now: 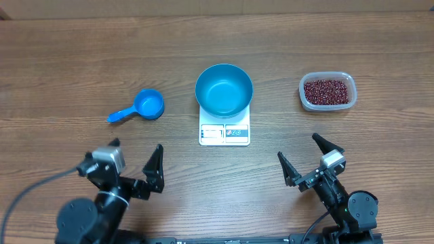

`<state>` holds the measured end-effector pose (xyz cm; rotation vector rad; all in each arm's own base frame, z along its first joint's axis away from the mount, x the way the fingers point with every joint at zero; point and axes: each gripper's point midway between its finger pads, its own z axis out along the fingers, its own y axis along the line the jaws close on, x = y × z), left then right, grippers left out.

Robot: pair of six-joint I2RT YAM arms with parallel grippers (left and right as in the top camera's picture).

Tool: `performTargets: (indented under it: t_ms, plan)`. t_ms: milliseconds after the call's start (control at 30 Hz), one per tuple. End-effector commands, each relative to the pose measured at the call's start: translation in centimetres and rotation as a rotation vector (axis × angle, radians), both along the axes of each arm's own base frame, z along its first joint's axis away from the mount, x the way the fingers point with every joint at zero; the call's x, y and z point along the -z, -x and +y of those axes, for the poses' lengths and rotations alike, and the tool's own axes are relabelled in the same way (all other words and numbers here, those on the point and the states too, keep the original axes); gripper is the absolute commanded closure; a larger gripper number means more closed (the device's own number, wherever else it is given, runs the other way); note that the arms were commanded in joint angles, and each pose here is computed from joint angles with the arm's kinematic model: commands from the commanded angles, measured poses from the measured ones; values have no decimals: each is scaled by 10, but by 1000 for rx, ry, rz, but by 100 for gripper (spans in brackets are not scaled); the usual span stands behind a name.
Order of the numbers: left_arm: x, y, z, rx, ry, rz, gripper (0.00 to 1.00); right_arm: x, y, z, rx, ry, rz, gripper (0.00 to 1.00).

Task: Scoop item into bowl and weigh 150g on scale
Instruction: 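Move the left gripper over the blue scoop and lower toward it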

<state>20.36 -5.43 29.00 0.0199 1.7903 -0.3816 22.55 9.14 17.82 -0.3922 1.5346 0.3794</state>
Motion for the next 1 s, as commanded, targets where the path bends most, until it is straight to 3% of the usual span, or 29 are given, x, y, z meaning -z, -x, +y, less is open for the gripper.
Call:
performTargets:
  t_ms: [0, 267, 400, 567, 667, 967]
  plan:
    - [-33, -14, 14, -65, -137, 73, 0, 2, -1, -3, 17, -4, -3, 0]
    - [-44, -43, 45, -231, -317, 457, 1, 2, -1, -3, 17, -4, -2, 0]
    - [-35, -51, 45, -225, -353, 561, 0, 2, -1, -3, 17, -4, -3, 0]
    - [-12, -73, 45, -217, -370, 653, 0, 2, -1, -3, 17, -4, -3, 0]
    - [-1, -89, 40, -76, -452, 664, 0, 2, -1, -3, 17, -4, -3, 0]
    - [31, -126, 55, 33, -393, 719, 0, 2, -1, -3, 17, -4, -3, 0]
